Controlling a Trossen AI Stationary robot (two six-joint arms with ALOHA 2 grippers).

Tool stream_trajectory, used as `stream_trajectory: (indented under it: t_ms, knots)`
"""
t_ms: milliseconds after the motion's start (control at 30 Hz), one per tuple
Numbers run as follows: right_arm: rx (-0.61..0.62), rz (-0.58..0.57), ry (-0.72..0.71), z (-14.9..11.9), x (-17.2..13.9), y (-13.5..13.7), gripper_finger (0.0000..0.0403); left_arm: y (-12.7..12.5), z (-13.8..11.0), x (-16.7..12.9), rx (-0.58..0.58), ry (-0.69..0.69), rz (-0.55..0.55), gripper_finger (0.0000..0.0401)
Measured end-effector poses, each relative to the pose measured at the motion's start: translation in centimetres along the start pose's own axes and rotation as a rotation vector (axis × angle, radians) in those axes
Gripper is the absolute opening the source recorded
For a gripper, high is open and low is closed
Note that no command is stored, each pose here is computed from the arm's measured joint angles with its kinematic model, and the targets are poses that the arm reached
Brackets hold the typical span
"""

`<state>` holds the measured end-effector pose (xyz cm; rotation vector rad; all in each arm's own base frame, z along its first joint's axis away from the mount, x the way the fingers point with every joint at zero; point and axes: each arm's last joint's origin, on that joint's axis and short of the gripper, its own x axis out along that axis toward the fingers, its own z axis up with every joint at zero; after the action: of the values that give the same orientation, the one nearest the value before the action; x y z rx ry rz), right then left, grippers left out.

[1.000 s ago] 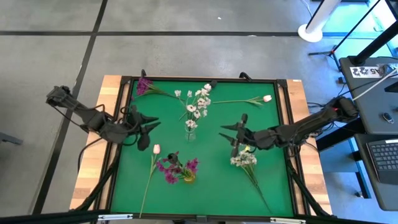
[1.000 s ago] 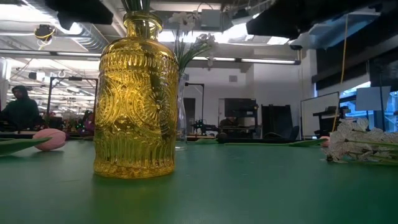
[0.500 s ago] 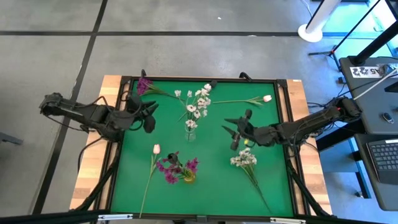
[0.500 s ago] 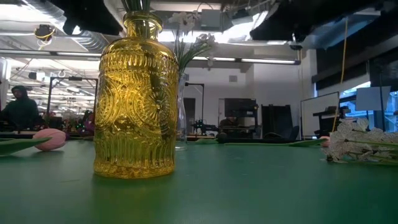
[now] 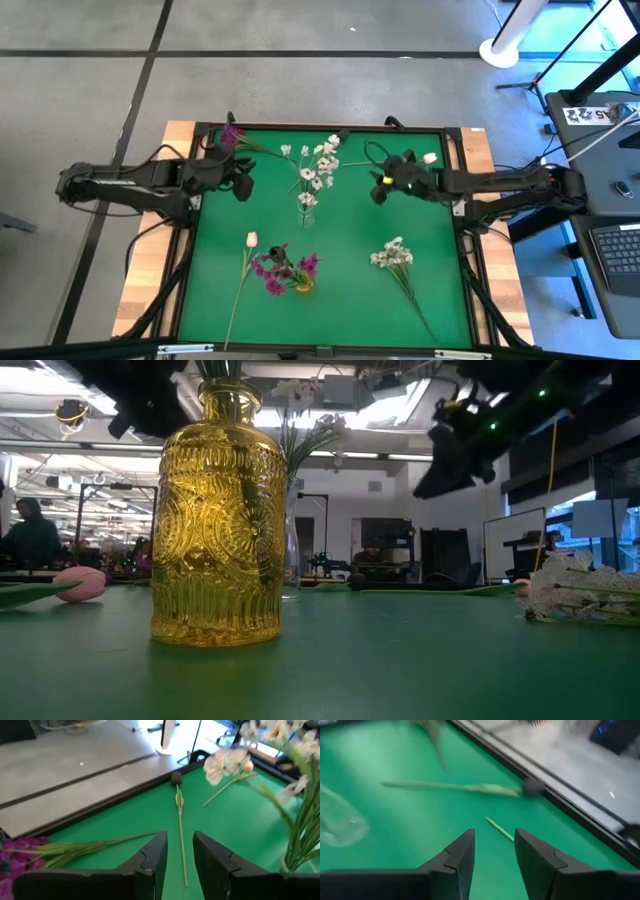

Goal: Sort flowers into vase by color
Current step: Put the white flower into the transparent vase

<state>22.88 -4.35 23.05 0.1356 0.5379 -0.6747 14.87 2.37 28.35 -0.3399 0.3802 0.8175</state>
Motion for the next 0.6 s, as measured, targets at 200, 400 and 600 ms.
stream_trajectory:
  t_ms: [200, 400, 600]
  knots:
    - [-0.092, -0.122, 0.204, 2.3, -0.5, -3.2, 0.0138, 0.1, -0.2, 0.1, 0.01, 0.05, -0.029, 0.0089]
    - [-0.029, 0.048, 0.378, 4.2, -2.4, -3.9, 0.0138, -0.1, -0.3, 0.1, -0.01, 0.091, -0.091, 0.0089]
    - [-0.069, 0.103, 0.507, 2.6, -4.0, -1.6, 0.0138, -0.5, -0.6, -0.2, 0.0, 0.108, -0.138, 0.0089]
